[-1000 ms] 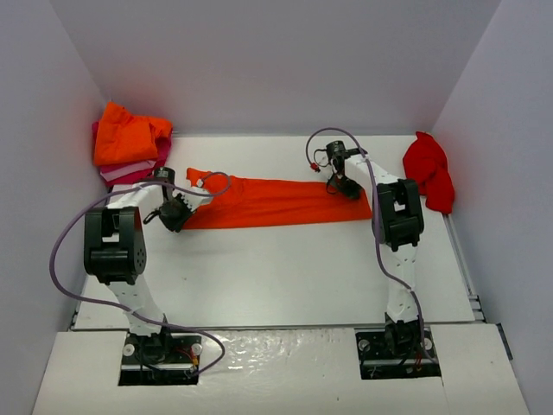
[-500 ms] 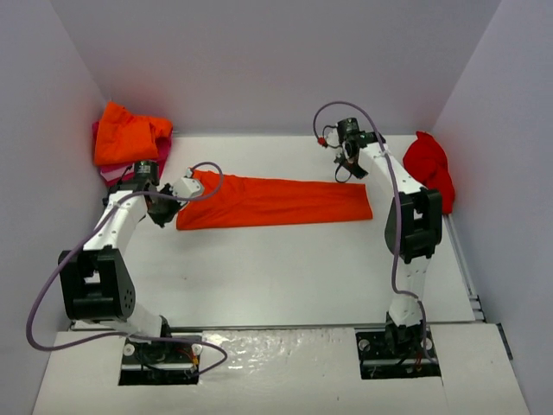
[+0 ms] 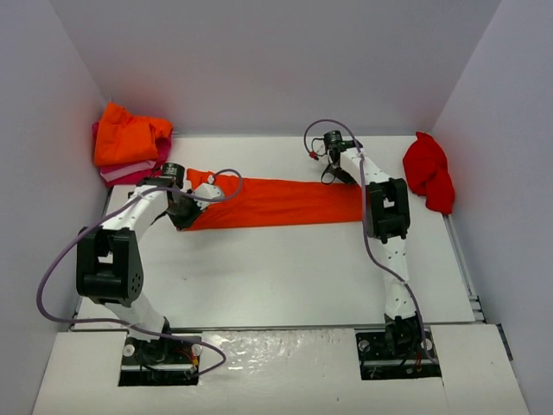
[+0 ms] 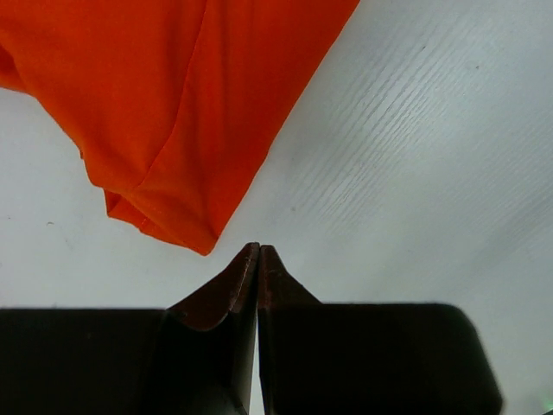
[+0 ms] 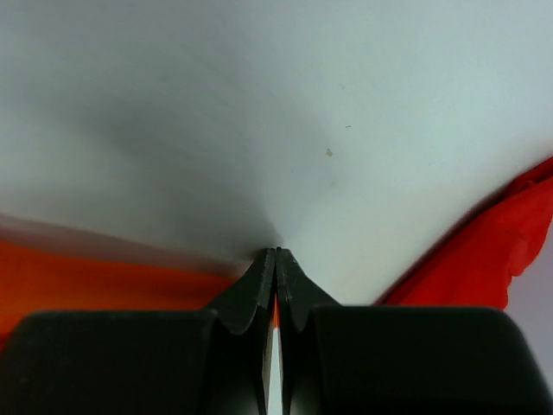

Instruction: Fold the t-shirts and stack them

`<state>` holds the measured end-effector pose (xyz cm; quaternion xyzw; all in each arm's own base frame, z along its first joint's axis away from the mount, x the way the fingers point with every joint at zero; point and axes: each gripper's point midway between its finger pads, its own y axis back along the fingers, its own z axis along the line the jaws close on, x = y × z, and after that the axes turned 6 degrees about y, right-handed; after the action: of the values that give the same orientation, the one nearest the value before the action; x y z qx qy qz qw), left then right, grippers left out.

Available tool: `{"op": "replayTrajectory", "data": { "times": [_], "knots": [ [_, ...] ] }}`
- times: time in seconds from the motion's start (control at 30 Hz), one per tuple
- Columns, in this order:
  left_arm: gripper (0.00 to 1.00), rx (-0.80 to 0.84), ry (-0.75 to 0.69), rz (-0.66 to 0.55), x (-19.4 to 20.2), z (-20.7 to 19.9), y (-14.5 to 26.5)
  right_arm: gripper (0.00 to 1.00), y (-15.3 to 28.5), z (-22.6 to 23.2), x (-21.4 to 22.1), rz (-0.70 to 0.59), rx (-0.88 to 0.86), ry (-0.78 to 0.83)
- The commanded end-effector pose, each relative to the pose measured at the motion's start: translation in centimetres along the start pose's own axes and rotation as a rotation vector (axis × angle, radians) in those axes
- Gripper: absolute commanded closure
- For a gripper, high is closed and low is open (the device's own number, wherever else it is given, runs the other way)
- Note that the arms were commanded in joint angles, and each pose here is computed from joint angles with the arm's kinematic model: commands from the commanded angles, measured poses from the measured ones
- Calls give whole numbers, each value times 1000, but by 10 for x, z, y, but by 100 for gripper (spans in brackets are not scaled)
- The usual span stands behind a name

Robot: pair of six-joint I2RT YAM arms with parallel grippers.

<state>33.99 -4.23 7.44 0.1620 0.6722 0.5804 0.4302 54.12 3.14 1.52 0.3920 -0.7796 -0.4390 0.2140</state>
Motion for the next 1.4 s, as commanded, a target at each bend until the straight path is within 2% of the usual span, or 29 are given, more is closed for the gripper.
{"op": "replayTrajectory", "data": {
  "times": [0.0, 0.33, 0.5, 0.63, 0.8, 0.97, 1.07, 1.37],
  "knots": [
    [100, -12, -27, -61, -32, 3, 3, 100, 16, -47, -9, -49, 100, -73],
    [100, 124, -93, 79, -32, -21, -25, 100, -11, -23, 9, 29, 63, 1],
    [100, 165, -65, 128, -23, -20, -43, 100, -2, 10, 31, 44, -50, 95],
    [100, 165, 36, 115, -23, -6, -57, 100, 8, 49, 58, 94, -174, 207],
    [100, 147, 168, 104, -33, 21, -66, 100, 37, 96, 92, 149, -284, 332],
    [100, 59, 215, 129, -46, 51, -71, 100, 78, 129, 104, 136, -318, 440],
    [100, -20, 232, 129, -65, 79, -65, 100, 106, 163, 98, 117, -344, 545],
    [100, -92, 279, 161, -98, 119, -85, 100, 163, 277, 74, 43, -474, 842]
  ]
}}
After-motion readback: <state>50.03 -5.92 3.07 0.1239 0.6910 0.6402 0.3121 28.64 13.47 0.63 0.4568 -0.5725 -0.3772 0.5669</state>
